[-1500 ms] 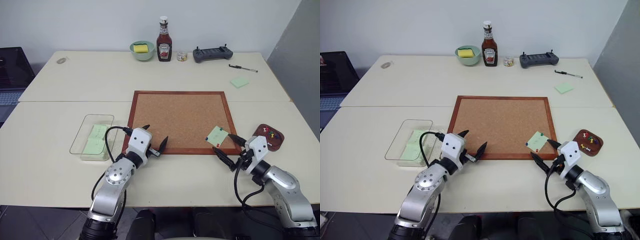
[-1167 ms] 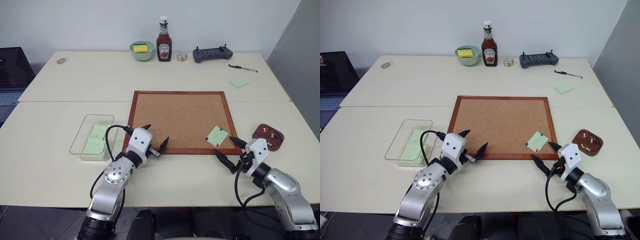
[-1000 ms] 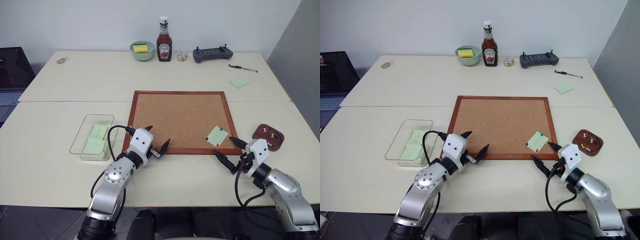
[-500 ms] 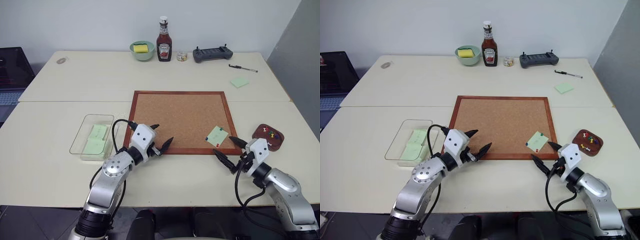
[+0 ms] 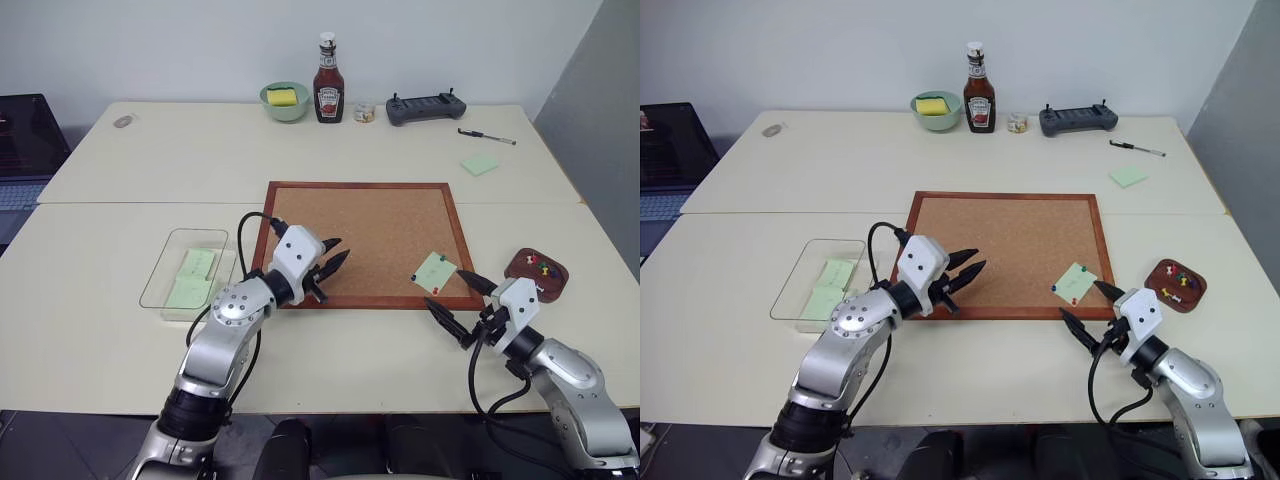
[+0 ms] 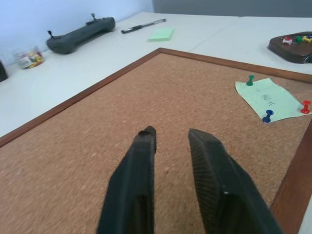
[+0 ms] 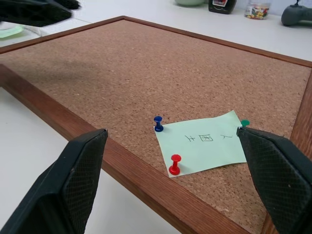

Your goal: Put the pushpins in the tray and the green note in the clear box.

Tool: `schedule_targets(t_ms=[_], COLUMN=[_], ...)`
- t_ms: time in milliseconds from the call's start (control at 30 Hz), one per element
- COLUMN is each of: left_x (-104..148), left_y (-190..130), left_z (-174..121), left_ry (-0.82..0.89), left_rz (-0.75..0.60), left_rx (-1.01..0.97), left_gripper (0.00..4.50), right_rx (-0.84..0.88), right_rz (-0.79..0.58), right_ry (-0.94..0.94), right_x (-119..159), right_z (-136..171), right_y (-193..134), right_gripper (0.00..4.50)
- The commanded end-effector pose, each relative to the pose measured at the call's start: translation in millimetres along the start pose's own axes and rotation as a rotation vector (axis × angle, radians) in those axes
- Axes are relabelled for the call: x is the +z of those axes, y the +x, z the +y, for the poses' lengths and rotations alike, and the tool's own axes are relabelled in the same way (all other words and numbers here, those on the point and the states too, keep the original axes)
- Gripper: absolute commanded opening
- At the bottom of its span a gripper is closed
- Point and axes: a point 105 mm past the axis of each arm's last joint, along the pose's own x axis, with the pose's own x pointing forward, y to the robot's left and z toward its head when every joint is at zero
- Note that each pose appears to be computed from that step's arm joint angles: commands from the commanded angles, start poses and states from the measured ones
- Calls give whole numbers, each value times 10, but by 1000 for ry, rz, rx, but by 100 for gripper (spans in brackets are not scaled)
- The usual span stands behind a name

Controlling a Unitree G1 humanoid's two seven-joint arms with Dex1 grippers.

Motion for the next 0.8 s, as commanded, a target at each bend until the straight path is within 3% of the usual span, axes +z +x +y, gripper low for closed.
schedule_targets(t_ms=[33,67,367,567,800], left_x=[69,65,-41,-286,-470], left_y=[146,185,554,614,637], left_z=[-43,-32,-3,-21,-118], left_ry=[-7,-14,-103,-80,-75], left_rz=[-28,-30,-16,52,93], left_rx=[-47,-48,-61,-82,-108], left_gripper=[21,4,4,4,4], right_rx=[7,9,-42,-73,-90], right_rz=[-37,-33,7,14,106], right_ry=[-33,-30,-19,6,-5], right_x=[182,191,255,375,322], right_z=[-4,6,-25,-116,-284], right_y=[-55,-62,-181,-125,17], right_gripper=[450,450,450,450,450])
